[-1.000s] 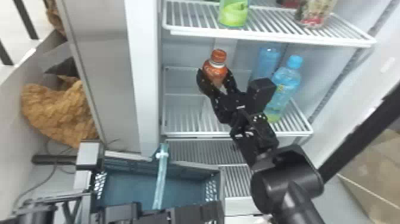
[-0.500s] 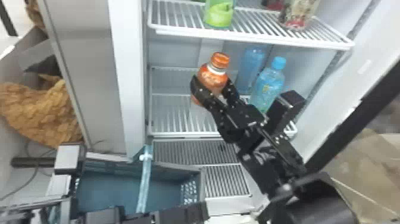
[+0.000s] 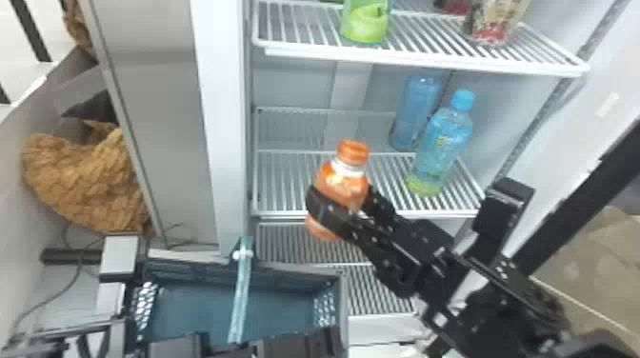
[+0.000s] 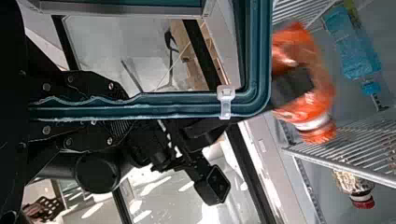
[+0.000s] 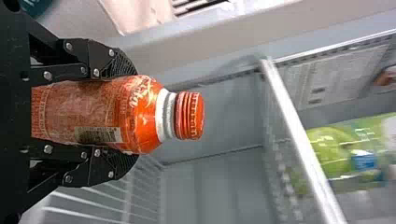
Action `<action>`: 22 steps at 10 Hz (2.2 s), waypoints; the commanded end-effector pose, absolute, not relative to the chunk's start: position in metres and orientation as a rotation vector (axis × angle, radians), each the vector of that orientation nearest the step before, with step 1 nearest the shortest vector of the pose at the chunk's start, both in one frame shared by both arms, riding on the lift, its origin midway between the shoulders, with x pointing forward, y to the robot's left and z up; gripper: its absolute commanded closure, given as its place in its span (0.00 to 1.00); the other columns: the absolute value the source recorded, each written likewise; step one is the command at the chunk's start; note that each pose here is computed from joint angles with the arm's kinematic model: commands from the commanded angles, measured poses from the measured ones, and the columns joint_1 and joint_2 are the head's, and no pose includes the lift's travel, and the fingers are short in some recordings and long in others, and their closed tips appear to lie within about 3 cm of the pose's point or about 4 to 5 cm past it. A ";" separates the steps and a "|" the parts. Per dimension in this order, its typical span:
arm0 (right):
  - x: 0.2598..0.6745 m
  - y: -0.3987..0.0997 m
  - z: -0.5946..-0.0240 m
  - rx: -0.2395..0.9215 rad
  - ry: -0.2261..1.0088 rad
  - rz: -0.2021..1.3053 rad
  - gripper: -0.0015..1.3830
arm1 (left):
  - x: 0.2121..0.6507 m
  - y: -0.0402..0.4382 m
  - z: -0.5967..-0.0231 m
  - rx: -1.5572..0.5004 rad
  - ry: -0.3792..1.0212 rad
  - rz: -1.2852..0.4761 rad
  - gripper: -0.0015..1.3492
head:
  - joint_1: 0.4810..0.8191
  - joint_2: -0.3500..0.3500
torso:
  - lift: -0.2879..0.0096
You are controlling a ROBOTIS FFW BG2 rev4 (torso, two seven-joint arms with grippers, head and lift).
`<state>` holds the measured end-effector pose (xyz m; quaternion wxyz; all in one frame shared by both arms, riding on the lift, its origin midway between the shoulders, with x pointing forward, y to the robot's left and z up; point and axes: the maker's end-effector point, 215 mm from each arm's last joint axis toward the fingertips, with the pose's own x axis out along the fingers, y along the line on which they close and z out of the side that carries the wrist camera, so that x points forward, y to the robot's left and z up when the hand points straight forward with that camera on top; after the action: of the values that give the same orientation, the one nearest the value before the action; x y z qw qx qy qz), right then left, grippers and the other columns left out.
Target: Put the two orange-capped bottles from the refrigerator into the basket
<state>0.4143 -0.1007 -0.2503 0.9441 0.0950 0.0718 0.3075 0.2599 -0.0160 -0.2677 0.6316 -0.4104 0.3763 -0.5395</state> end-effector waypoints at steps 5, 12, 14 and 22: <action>0.330 -0.100 -0.305 0.140 0.512 0.763 0.64 | 0.259 -0.018 -0.268 -0.934 0.866 -1.238 0.84 | 0.63 0.20 | 0.00; 0.283 -0.062 -0.347 0.225 0.755 0.933 0.64 | 0.260 -0.018 -0.270 -0.923 0.869 -1.234 0.84 | 0.63 0.22 | 0.00; 0.283 -0.060 -0.350 0.235 0.764 0.944 0.42 | 0.260 -0.018 -0.270 -0.923 0.869 -1.234 0.84 | 0.63 0.24 | 0.00; 0.344 -0.110 -0.260 0.044 0.363 0.720 0.08 | 0.260 -0.019 -0.269 -0.926 0.867 -1.236 0.84 | 0.63 0.19 | 0.00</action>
<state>0.3369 -0.1016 -0.2819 0.9034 0.0359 0.2106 0.3718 0.2598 -0.0184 -0.2687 0.6330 -0.4045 0.3787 -0.5406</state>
